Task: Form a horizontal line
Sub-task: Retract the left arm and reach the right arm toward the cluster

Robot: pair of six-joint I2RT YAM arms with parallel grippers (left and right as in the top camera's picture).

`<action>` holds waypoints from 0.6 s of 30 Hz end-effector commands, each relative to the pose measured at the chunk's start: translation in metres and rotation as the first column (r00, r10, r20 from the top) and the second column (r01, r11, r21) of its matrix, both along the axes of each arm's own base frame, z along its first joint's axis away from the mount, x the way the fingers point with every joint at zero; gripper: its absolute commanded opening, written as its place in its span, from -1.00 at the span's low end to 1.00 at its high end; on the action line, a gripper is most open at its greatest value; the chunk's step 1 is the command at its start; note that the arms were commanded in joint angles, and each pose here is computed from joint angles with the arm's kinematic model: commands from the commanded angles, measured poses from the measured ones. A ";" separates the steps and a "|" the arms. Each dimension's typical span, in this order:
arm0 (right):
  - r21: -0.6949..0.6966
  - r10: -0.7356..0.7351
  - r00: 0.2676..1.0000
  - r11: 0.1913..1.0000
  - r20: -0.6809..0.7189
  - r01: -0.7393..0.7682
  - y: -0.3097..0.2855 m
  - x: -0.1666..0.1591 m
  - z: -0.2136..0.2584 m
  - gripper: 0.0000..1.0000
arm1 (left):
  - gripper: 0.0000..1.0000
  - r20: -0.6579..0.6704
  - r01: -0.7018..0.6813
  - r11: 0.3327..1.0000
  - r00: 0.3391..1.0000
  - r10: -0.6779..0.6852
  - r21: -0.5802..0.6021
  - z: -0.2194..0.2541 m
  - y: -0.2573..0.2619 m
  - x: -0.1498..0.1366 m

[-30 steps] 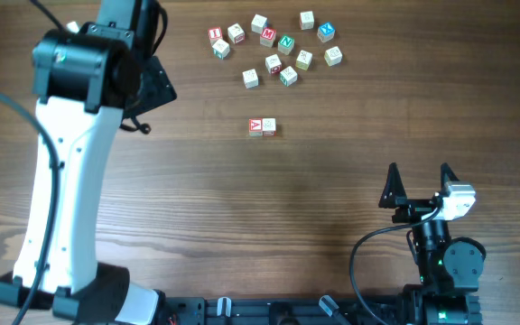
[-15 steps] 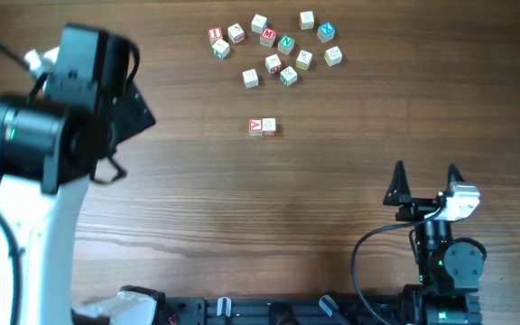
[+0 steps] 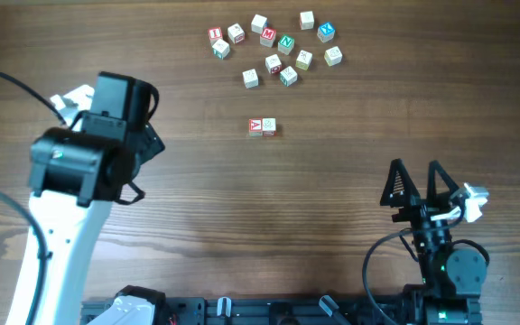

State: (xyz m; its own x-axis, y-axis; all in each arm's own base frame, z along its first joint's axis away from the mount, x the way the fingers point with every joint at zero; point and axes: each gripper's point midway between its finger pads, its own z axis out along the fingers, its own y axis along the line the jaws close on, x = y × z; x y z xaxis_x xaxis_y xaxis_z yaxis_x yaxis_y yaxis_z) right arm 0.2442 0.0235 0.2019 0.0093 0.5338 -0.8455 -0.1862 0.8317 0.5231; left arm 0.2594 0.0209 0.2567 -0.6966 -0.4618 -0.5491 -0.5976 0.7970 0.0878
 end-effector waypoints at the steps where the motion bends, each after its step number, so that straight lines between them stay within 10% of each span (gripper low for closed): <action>1: 0.070 0.108 0.994 0.992 -0.023 -0.106 0.016 -0.002 0.006 0.99 | 1.00 -0.006 -0.051 0.999 0.999 0.051 0.015 -0.024 0.006 -0.003; 10: -0.021 0.193 0.956 0.979 -0.222 -0.203 0.031 0.042 0.042 0.99 | 1.00 -0.049 -0.078 0.997 0.996 0.079 0.021 -0.054 0.008 -0.008; 18: -0.025 0.302 0.720 0.914 -0.625 -0.405 0.078 0.128 0.037 1.00 | 1.00 -0.060 -0.156 0.987 0.986 0.157 0.022 -0.055 0.027 -0.013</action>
State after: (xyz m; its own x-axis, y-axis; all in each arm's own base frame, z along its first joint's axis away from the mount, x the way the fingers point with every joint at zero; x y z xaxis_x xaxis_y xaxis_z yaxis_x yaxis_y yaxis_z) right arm 0.3426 0.0691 0.2286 -0.6037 0.4098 -0.6838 -0.0720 0.8262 0.5587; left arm 0.2515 0.0341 0.1995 -0.6947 -0.5174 -0.4997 -0.6559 0.7408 0.1448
